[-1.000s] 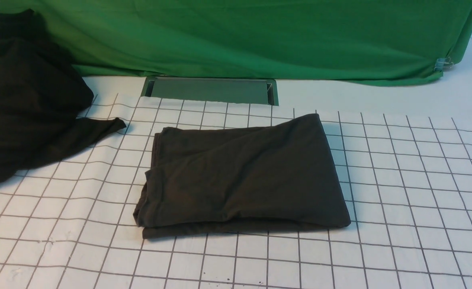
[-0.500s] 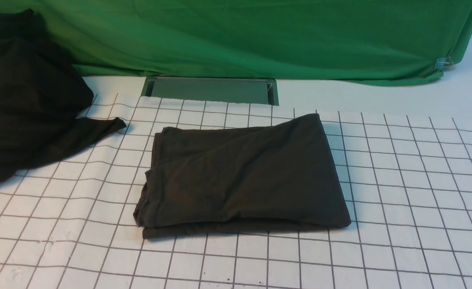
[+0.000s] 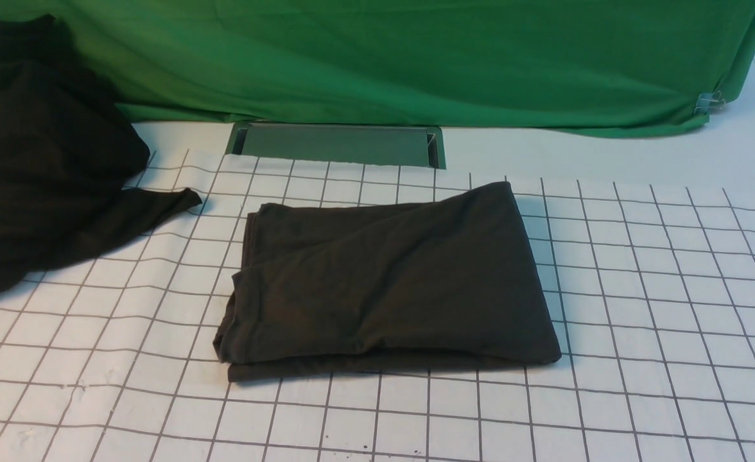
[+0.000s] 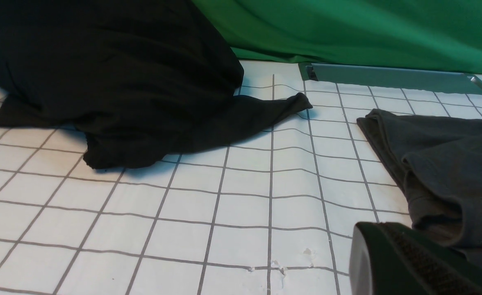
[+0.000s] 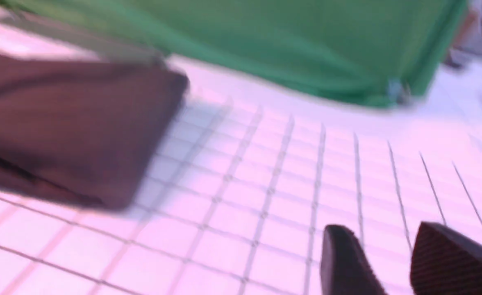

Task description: Fold a long-sleeved shirt over a white checkered tablecloth.

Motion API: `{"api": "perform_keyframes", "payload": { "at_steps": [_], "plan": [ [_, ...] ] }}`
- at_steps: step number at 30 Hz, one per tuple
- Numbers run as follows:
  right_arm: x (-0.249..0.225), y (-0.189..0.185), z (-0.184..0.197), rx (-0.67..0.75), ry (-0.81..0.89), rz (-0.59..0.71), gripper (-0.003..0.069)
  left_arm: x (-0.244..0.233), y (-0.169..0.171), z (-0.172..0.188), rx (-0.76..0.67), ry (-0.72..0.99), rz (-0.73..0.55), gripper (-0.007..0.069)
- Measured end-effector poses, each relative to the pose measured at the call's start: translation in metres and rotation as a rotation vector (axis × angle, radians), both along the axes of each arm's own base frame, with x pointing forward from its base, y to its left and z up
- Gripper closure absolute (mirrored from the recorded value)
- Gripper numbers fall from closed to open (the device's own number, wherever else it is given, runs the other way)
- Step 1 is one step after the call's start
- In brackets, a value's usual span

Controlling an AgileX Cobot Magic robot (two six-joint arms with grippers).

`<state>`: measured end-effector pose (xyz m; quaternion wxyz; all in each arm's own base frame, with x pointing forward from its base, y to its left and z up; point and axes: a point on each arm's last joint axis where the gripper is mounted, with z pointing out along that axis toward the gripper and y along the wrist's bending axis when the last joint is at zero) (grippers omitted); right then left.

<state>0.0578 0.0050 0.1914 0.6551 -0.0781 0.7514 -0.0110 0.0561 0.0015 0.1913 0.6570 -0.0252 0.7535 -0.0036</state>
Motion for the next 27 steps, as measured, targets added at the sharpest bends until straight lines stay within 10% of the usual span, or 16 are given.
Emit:
{"api": "perform_keyframes", "payload": {
  "at_steps": [27],
  "plan": [
    [-0.0022, -0.0060, -0.0039, 0.032, 0.032, -0.109, 0.0417, -0.0001, 0.0002, 0.0001, 0.010, -0.002, 0.001, 0.0622]
  ]
}}
